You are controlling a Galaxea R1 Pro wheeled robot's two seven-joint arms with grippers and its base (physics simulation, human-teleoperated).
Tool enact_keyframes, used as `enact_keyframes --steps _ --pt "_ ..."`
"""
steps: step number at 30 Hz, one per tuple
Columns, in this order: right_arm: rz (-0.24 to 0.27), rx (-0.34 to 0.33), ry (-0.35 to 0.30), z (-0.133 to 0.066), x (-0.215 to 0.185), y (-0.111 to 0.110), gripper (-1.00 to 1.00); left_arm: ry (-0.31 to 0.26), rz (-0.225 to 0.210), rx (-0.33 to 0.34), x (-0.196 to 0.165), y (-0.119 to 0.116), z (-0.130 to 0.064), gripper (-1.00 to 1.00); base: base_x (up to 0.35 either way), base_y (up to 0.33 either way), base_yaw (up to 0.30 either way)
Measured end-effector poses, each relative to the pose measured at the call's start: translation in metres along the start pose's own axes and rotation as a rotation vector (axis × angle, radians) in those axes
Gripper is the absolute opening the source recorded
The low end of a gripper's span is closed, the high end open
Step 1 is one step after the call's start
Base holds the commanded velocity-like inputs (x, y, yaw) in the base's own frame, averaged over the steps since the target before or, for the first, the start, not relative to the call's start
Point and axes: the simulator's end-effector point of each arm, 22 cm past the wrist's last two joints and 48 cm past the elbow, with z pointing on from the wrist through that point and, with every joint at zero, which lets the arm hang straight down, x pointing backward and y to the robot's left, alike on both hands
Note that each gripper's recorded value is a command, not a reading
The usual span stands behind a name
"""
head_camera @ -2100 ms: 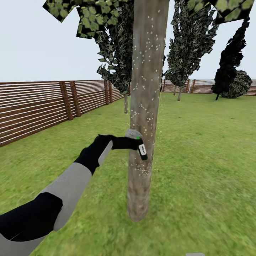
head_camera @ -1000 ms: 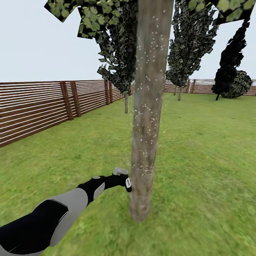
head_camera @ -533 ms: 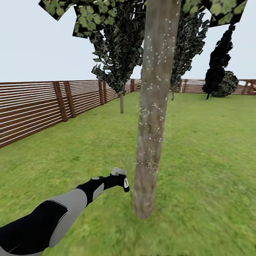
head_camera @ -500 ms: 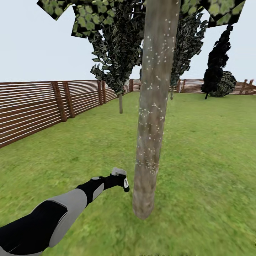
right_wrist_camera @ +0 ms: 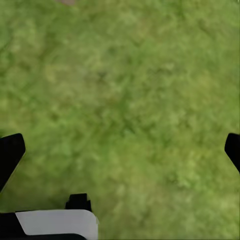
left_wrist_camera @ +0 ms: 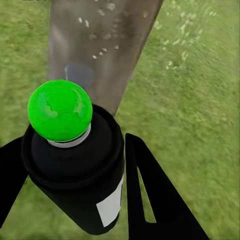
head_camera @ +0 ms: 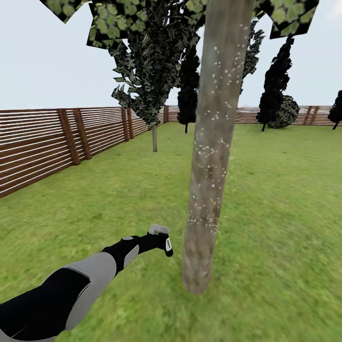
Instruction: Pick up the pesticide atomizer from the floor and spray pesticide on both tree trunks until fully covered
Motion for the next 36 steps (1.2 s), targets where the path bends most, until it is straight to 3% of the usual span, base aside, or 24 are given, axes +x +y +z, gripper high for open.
enact_keyframes --steps 24,36 --pt "0.001 -0.001 -0.003 -0.001 -0.001 0.000 1.00 -0.002 0.003 -0.002 -0.002 0.001 -0.002 -1.00 0.052 0.341 -0.272" --pt "0.001 -0.001 -0.003 -0.001 -0.001 0.000 1.00 0.000 0.002 -0.017 -0.001 0.012 -0.006 -1.00 0.094 0.346 -0.151"
